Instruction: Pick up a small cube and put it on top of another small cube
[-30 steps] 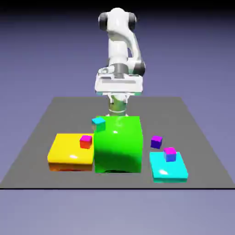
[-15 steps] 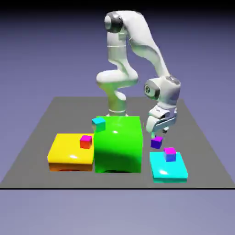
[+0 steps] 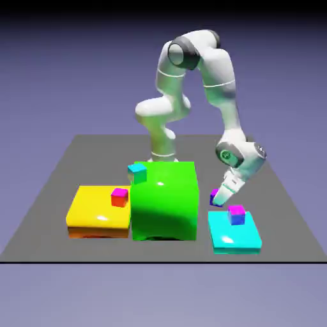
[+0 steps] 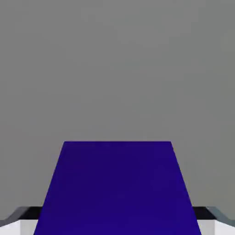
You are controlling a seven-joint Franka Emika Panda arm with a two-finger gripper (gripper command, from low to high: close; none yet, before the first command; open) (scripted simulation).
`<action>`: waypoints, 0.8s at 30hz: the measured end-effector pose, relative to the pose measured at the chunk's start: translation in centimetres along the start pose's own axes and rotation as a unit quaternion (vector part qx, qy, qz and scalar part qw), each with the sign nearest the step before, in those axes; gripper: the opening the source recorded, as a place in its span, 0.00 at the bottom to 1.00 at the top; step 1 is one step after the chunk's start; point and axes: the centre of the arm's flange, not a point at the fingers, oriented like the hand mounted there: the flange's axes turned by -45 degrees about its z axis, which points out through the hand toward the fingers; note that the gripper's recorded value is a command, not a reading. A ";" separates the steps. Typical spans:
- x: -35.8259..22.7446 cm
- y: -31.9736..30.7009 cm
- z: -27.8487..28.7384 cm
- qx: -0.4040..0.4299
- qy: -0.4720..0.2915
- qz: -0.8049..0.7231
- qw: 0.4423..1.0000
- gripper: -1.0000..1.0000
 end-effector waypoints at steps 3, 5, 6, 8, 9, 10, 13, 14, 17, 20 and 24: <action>-0.3 -1.0 -4.7 -0.005 0.014 -0.019 1.000 0.00; 0.6 3.3 -7.4 0.004 0.055 0.038 0.998 0.00; 0.7 6.1 -8.5 0.010 0.074 0.076 0.994 0.00; 0.2 12.0 -10.7 0.020 0.111 0.154 0.982 0.00; -0.4 15.1 -11.6 0.024 0.128 0.193 0.973 0.00; -1.5 18.3 -11.9 0.032 0.137 0.238 0.961 0.00; -6.6 28.1 -11.6 0.053 0.153 0.376 0.912 0.00; -8.8 31.1 -11.2 0.059 0.156 0.421 0.892 0.00; -15.1 36.5 -8.4 0.088 0.137 0.522 0.837 0.00; -21.1 39.4 -4.8 0.123 0.103 0.603 0.781 0.00; -29.7 41.6 0.1 0.169 0.060 0.699 0.692 0.00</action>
